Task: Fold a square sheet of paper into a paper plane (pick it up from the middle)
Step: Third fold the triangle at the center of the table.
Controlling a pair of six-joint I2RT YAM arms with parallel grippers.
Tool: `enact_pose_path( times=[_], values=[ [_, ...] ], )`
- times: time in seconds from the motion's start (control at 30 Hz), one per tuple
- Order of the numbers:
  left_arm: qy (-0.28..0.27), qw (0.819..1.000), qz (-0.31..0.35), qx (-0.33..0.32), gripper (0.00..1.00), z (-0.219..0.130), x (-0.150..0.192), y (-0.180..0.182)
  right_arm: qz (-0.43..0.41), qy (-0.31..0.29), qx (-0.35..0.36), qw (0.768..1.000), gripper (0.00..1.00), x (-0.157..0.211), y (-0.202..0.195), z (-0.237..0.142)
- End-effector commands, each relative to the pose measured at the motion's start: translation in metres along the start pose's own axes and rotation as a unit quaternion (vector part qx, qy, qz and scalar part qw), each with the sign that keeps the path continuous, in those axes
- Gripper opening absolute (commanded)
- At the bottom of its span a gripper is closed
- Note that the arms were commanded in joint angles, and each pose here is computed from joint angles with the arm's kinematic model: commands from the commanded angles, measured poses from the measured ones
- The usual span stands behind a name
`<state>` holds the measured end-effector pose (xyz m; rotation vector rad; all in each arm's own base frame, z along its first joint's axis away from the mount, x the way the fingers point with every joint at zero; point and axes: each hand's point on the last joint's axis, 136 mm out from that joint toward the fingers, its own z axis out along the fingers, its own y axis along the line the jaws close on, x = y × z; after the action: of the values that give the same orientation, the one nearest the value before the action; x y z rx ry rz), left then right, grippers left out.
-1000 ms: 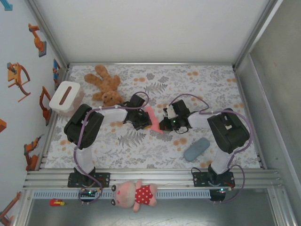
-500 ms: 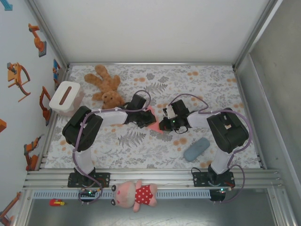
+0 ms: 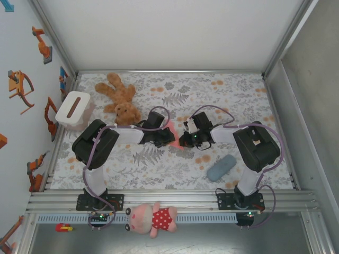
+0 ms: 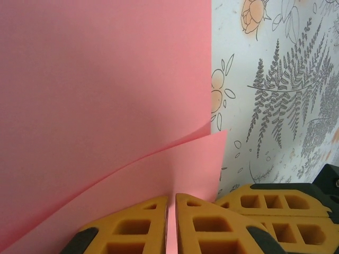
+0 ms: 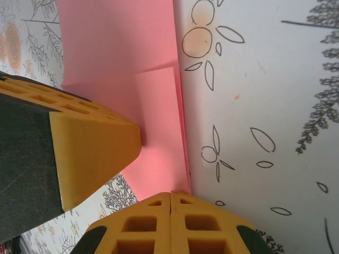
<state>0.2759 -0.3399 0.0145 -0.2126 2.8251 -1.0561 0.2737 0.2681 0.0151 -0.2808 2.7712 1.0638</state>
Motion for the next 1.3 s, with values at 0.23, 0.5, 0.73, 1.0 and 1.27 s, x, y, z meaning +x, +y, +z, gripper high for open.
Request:
enact_pose_path(
  times=[0.23,0.5,0.73,1.0,1.27],
  values=[
    [-0.035,0.998,0.02,-0.045,0.13,-0.007,-0.004,0.036,0.075,0.06,0.151,0.984,0.0,0.049,-0.069,0.0],
    [-0.07,0.996,0.015,-0.057,0.17,-0.029,-0.022,0.057,0.085,0.063,0.165,0.981,0.0,0.052,-0.074,-0.002],
    [-0.078,0.994,-0.001,-0.07,0.17,-0.04,-0.03,0.074,0.08,0.044,0.131,0.987,0.0,0.041,-0.058,-0.002],
    [-0.106,0.992,0.003,-0.061,0.2,-0.064,-0.041,0.06,0.058,-0.03,0.018,0.998,0.0,-0.005,-0.003,-0.009],
    [-0.127,0.992,-0.021,0.002,0.37,-0.08,-0.04,0.029,0.033,-0.105,-0.048,0.993,0.09,-0.035,0.032,-0.027]
  ],
)
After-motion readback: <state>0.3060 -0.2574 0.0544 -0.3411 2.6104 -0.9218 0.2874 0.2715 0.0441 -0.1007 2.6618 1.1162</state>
